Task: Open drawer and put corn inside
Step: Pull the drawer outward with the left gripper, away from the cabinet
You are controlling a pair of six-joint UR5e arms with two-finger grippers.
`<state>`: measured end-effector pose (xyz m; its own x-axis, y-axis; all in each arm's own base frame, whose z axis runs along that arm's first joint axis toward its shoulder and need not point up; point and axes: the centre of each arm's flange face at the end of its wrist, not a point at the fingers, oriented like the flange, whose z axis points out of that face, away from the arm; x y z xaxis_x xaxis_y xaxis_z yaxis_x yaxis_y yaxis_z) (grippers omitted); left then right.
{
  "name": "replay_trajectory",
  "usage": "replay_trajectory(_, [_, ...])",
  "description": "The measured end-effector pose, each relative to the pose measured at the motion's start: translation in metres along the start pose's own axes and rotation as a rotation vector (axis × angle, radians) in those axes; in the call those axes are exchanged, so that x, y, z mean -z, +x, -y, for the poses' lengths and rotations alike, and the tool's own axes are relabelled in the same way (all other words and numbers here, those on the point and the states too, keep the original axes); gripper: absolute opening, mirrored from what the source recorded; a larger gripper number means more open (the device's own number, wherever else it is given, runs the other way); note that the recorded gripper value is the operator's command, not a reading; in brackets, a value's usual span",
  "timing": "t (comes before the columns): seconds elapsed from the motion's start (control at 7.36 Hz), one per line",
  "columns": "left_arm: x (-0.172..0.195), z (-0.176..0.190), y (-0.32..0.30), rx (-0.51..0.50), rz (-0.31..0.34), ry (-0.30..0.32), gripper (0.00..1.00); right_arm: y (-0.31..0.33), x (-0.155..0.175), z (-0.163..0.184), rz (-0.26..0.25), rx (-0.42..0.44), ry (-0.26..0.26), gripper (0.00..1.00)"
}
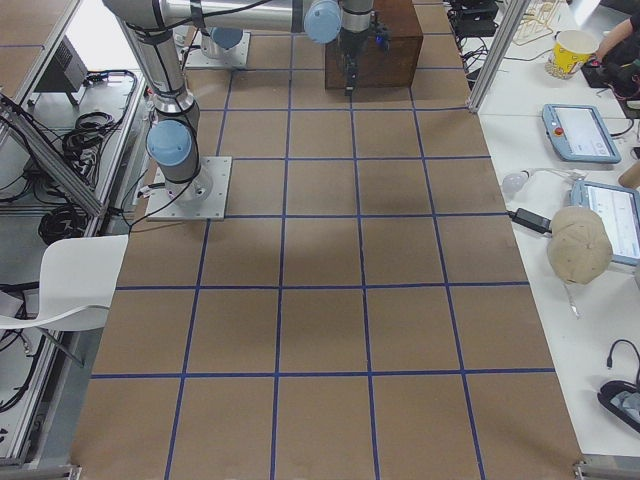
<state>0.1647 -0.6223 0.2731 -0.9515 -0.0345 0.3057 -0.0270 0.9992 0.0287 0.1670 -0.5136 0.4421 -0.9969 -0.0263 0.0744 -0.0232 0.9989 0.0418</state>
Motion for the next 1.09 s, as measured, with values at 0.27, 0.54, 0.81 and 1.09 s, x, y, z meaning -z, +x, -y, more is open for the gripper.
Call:
replay_trajectory(0.27, [0.005, -0.001, -0.008, 0.005, 0.031, 0.000, 1.00, 0.000, 0.000, 0.000, 0.000, 0.000, 0.001, 1.00])
replay_trajectory(0.54, [0.008, -0.002, -0.016, 0.011, 0.066, -0.002, 1.00, 0.000, 0.001, 0.000, 0.000, 0.000, 0.001, 1.00])
replay_trajectory(0.81, [0.012, -0.003, -0.022, 0.011, 0.105, 0.003, 1.00, 0.000, 0.001, 0.000, 0.000, 0.000, 0.001, 1.00])
replay_trajectory(1.09, [0.017, -0.004, -0.025, 0.011, 0.129, 0.004, 1.00, 0.000, 0.001, 0.000, 0.000, 0.000, 0.002, 1.00])
